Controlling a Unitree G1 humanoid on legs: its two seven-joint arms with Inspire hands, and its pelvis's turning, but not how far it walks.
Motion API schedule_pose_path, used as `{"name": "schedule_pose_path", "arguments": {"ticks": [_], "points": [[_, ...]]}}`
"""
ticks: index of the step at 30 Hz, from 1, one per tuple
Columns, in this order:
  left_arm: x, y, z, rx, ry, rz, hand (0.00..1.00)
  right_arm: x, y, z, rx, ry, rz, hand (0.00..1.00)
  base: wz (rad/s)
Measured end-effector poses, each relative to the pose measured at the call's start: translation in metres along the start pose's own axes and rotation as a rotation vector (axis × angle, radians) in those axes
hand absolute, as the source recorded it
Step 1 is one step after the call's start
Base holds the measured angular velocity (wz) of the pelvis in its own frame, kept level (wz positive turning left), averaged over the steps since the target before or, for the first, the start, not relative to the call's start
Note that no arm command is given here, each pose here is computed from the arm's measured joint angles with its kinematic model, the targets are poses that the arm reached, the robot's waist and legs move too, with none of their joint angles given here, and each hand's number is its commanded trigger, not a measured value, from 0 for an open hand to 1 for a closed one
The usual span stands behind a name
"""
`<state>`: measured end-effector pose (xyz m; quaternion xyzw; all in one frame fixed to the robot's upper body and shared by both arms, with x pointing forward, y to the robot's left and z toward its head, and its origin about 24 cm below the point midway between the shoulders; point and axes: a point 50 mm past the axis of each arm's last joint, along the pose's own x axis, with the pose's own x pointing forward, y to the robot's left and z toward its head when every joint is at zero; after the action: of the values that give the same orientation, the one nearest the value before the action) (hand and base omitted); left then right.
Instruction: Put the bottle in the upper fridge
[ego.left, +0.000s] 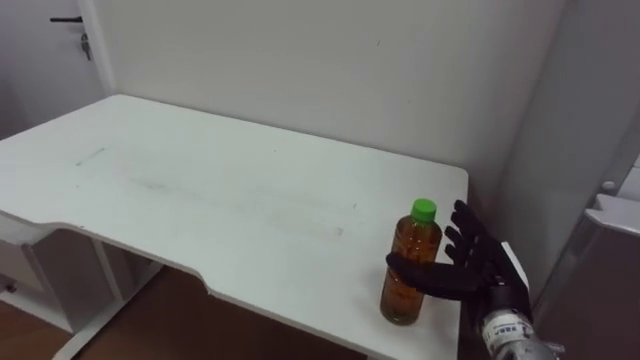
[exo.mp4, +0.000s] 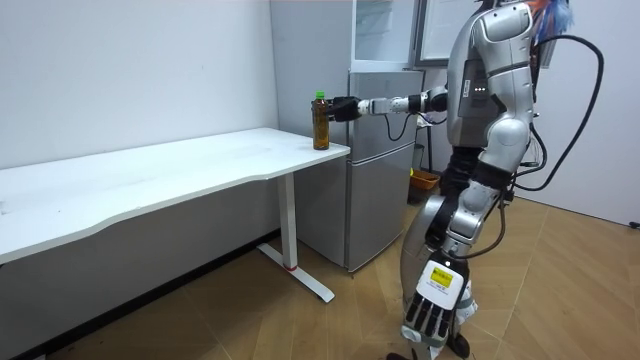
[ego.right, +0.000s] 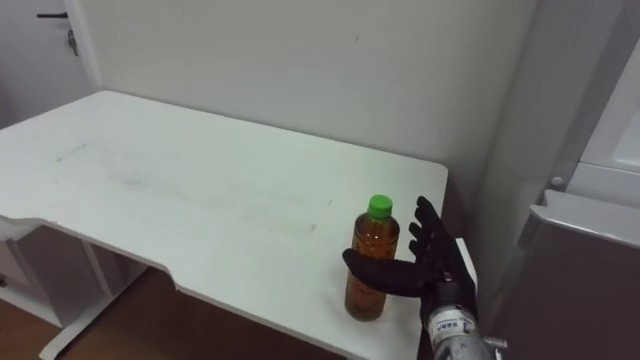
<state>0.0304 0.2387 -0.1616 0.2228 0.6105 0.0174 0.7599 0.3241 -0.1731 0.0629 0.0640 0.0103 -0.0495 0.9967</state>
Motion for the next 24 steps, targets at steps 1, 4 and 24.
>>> {"name": "schedule_pose_path", "arguments": {"ticks": [1,4,24], "points": [[0.000,0.000,0.001,0.000,-0.002,0.001,0.00,0.000,0.003,0.000,-0.004,0.000,0.014,0.00,0.00],[0.000,0.002,0.002,0.000,-0.009,0.005,0.00,0.000,0.004,-0.002,-0.011,0.009,0.021,0.00,0.00],[0.000,0.003,0.008,0.064,-0.038,-0.010,0.00,0.008,0.004,-0.019,-0.073,0.096,0.033,0.00,0.02]]}}
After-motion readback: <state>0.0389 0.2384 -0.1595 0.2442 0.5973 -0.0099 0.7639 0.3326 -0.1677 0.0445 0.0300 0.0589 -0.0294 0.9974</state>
